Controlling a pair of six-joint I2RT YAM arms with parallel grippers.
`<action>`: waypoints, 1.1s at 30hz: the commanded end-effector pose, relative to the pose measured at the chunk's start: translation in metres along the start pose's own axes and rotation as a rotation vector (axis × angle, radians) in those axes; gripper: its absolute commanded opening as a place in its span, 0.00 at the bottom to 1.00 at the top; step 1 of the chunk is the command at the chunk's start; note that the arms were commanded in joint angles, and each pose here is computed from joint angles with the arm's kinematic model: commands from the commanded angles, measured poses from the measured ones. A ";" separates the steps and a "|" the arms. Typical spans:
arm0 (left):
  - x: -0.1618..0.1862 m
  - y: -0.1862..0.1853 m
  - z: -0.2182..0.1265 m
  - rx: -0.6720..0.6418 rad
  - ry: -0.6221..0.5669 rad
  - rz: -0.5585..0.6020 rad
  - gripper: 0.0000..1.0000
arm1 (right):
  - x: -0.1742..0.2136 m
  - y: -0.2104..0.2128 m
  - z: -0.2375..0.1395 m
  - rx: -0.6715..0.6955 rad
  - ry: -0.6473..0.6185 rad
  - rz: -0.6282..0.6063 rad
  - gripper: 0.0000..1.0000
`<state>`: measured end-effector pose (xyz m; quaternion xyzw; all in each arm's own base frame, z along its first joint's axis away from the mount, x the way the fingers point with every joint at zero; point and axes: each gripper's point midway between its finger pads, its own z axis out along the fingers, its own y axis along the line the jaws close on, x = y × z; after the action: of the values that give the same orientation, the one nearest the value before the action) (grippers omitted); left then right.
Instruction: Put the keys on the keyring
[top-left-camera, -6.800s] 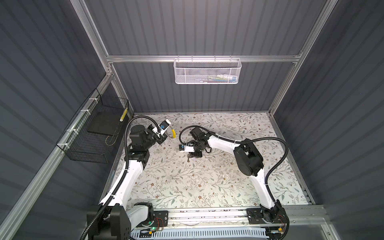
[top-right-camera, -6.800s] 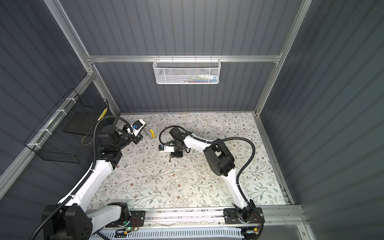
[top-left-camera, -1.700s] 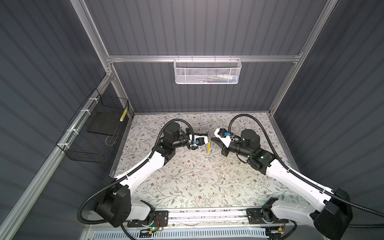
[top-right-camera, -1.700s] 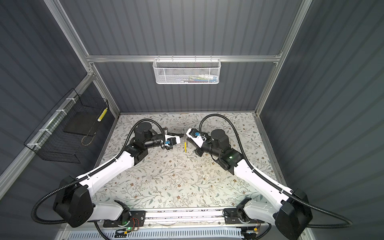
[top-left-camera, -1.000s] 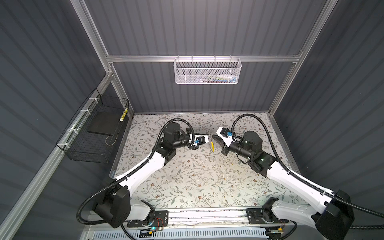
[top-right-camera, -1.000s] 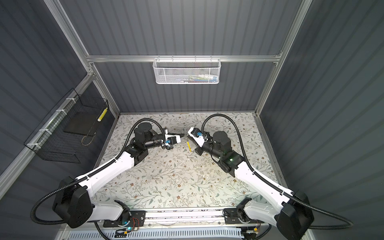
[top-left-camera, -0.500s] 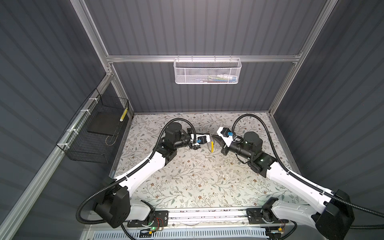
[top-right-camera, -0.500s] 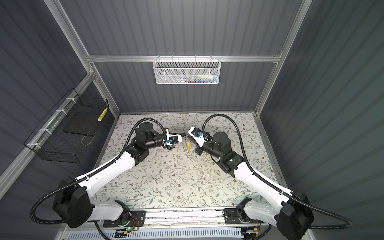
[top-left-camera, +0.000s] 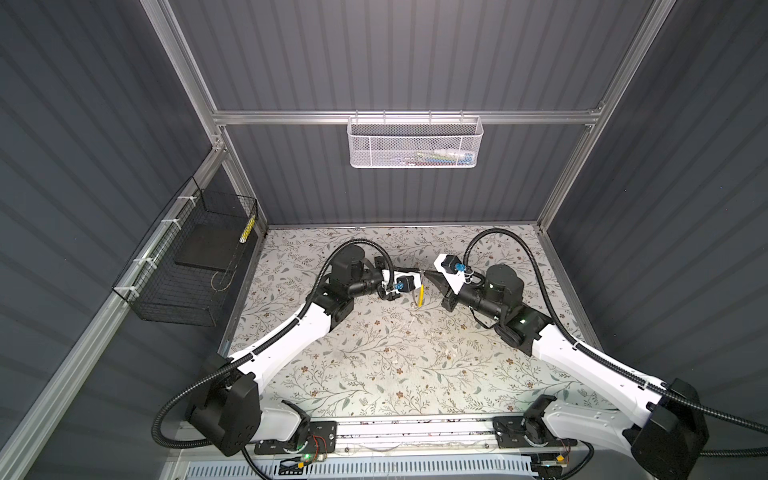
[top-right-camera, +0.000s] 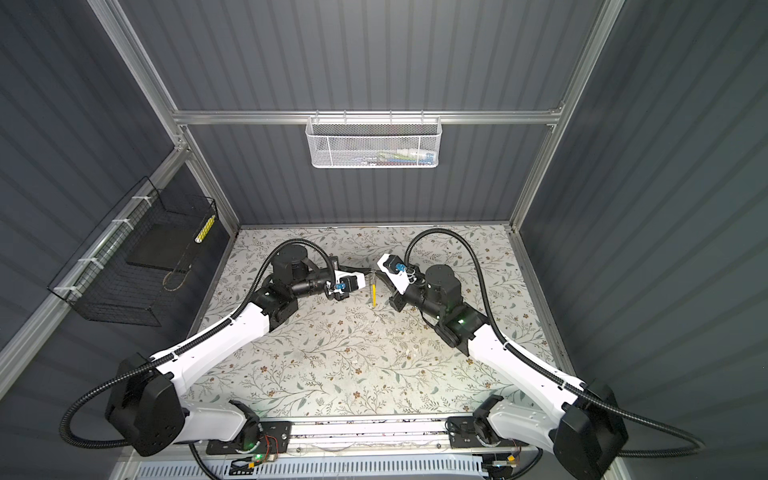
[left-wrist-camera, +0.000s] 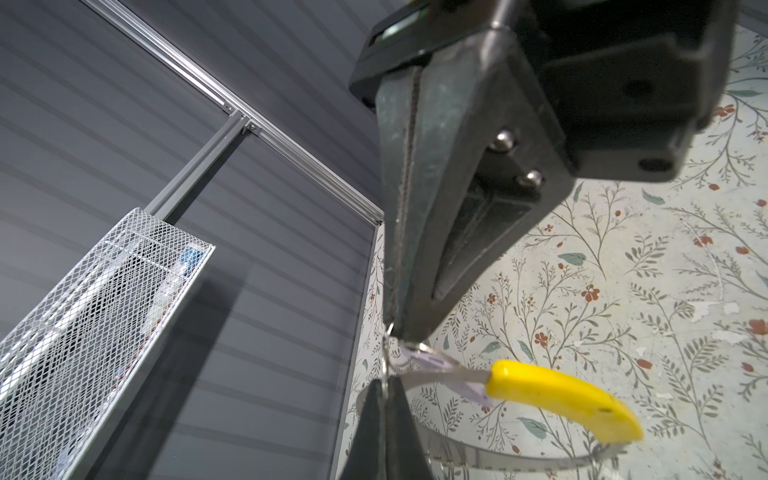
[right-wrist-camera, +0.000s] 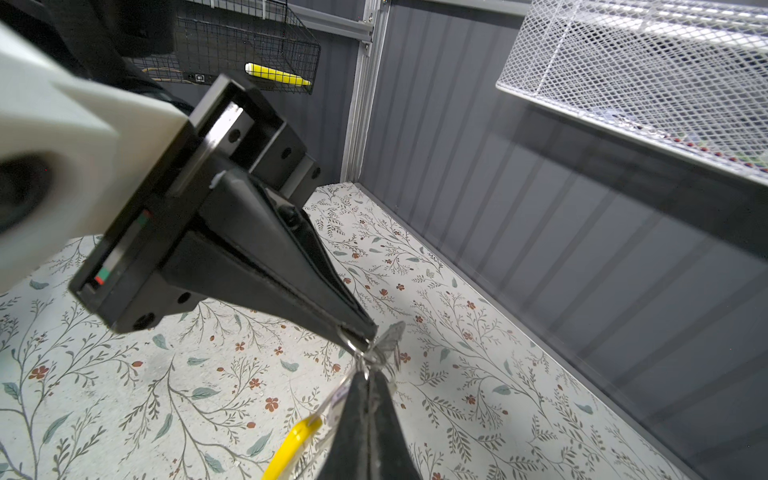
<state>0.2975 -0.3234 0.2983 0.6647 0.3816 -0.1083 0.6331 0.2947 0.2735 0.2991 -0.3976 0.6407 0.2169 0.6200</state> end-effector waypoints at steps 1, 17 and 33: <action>-0.009 -0.005 0.001 0.046 -0.025 0.040 0.00 | -0.009 -0.011 -0.003 0.056 -0.035 0.015 0.00; -0.017 -0.011 -0.004 0.070 -0.061 0.048 0.00 | -0.002 -0.017 -0.005 0.075 -0.014 0.076 0.00; -0.022 -0.015 -0.005 0.103 -0.087 0.025 0.00 | 0.001 -0.026 -0.013 0.084 -0.026 0.145 0.00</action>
<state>0.2911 -0.3235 0.2886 0.6854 0.3708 -0.1106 0.6168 0.2941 0.2699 0.2864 -0.3680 0.6680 0.2571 0.5935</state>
